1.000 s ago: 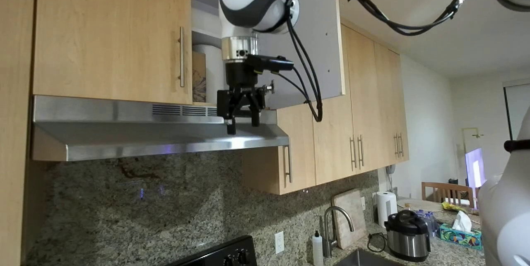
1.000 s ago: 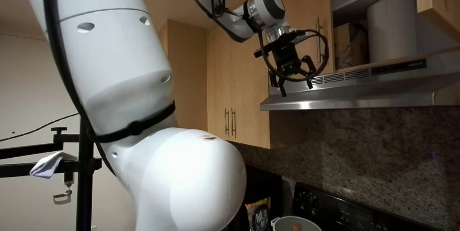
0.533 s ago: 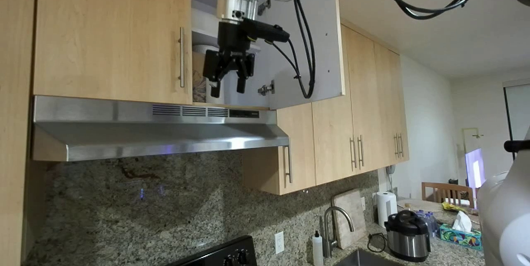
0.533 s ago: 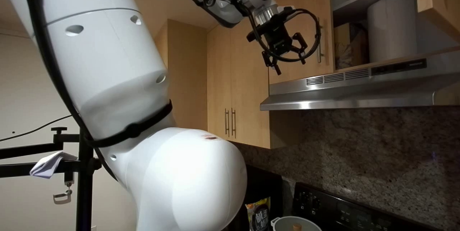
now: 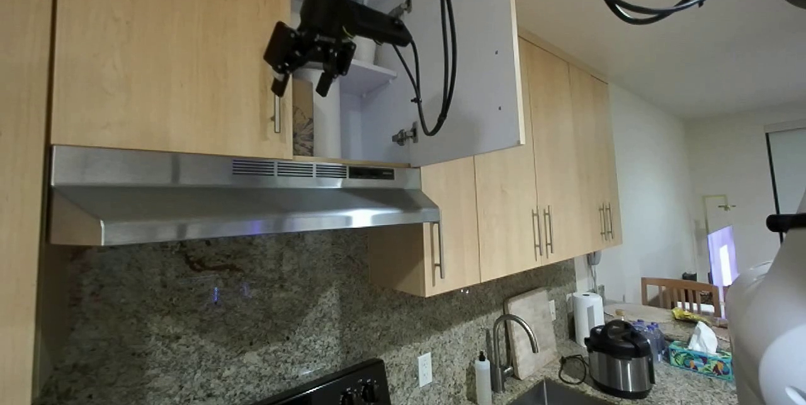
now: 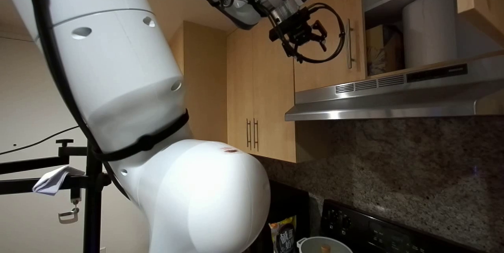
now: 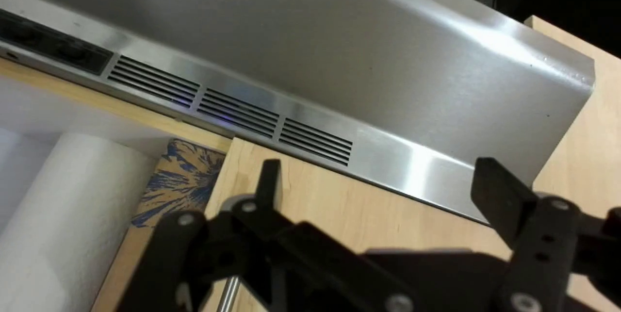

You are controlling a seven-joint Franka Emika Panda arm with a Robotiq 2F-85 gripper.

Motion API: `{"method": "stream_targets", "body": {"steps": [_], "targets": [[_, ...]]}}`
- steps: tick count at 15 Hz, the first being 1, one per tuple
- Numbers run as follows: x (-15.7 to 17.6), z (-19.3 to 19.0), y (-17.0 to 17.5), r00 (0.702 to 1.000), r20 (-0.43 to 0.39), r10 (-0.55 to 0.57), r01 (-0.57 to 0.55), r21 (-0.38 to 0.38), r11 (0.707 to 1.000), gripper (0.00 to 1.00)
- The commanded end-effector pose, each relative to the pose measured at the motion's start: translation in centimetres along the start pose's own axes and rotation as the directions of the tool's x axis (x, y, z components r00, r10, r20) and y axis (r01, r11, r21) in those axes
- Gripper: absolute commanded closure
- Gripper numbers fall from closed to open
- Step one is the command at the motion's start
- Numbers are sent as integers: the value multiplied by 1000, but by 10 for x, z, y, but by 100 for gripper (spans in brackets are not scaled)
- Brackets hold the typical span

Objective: Open the left upper cabinet door.

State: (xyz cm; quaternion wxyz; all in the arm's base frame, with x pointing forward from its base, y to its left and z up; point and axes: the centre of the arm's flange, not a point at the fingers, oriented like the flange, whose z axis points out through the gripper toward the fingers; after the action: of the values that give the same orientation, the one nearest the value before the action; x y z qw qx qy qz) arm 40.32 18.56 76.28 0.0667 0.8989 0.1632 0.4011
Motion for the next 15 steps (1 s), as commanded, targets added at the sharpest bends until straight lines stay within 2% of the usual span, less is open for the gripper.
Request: {"method": "stream_targets", "body": {"steps": [1, 3, 9, 13, 15], "targets": [[0, 0, -1, 1000, -2, -2, 2, 1, 1000, 0], [0, -1, -2, 1000, -3, -3, 3, 1, 1000, 0], [28, -6, 7, 993, -101, -67, 73, 52, 996, 0], [53, -4, 19, 985, -141, -95, 115, 143, 983, 0], [66, 0, 27, 983, -158, -93, 118, 154, 981, 0]]}}
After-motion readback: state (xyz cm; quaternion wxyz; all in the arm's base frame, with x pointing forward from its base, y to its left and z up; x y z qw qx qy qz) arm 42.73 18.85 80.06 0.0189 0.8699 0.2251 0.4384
